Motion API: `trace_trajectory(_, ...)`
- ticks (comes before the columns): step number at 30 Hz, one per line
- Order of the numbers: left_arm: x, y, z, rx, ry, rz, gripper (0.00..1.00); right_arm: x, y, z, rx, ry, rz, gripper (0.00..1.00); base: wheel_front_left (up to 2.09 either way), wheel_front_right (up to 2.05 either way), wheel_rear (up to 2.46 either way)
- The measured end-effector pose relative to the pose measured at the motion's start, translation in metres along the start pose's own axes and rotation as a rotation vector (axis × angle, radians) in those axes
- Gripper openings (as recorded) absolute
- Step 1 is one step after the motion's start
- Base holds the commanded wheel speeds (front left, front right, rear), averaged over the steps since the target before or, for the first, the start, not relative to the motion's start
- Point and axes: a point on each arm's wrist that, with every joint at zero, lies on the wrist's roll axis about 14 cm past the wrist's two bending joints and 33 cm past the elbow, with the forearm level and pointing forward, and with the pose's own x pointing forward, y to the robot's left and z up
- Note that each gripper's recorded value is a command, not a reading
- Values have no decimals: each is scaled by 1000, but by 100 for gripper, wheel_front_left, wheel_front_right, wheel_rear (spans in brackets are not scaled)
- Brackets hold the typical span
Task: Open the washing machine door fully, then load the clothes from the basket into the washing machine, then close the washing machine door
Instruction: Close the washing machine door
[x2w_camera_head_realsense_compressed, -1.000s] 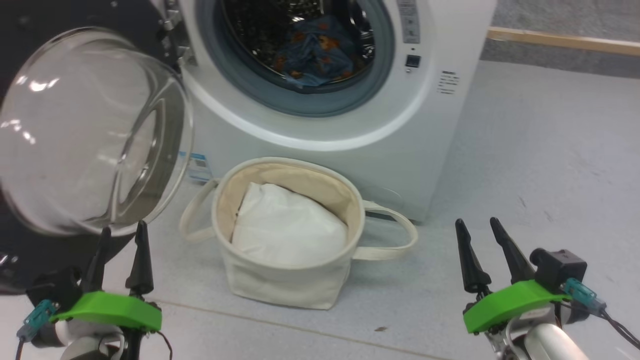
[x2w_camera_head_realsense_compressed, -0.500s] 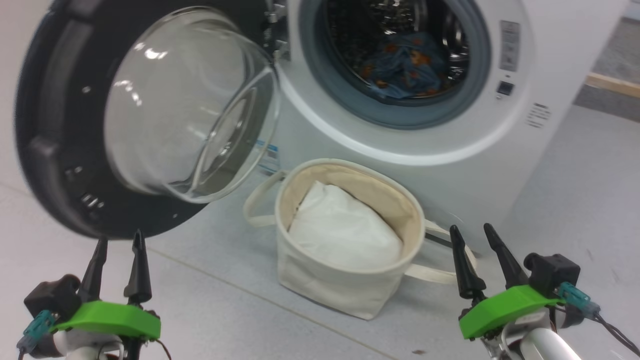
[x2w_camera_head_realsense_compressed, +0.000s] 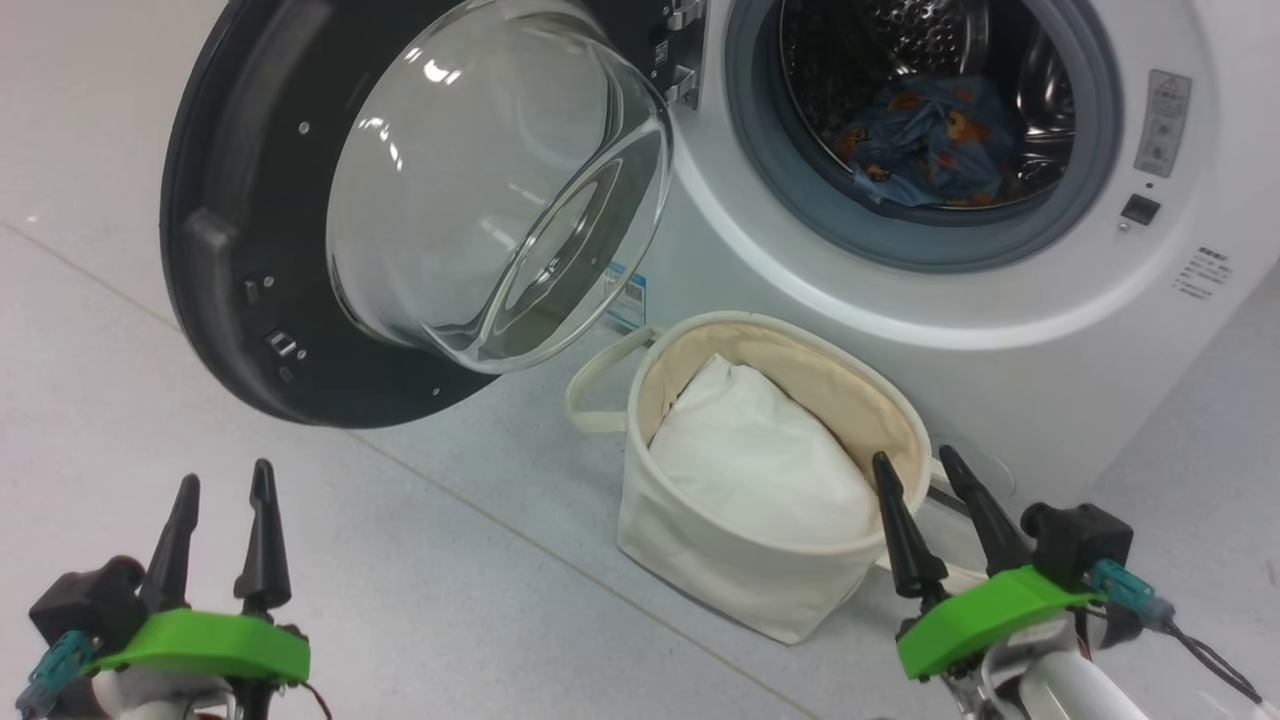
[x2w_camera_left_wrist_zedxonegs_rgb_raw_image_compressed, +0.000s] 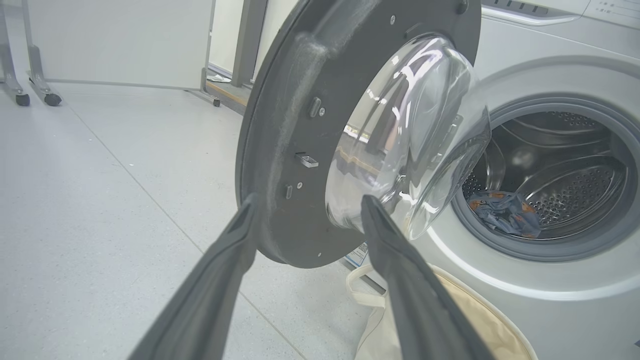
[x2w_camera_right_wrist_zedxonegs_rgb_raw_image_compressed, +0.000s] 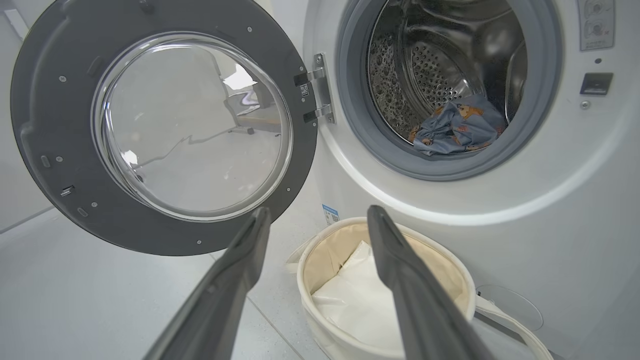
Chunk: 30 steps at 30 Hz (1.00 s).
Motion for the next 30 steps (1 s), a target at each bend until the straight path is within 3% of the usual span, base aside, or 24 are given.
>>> trace_trajectory(7, -3, 9, 3, 6, -9, 26, 100, 16, 10, 3, 2, -7, 49, 100, 0, 0, 0)
trace_trajectory(23, -5, -1, 1, -9, -7, -6, 100, 12, 12, 6, 3, -9, 44, 100, 0, 0, 0)
trace_trajectory(24, -5, -3, 1, -22, -7, -11, 1, 12, 12, 7, 2, -11, 42, 100, 0, 0, 0)
trace_trajectory(30, 4, -23, 29, -142, -91, -80, 0, 8, 8, 11, -2, -21, 21, 100, 0, 0, 0)
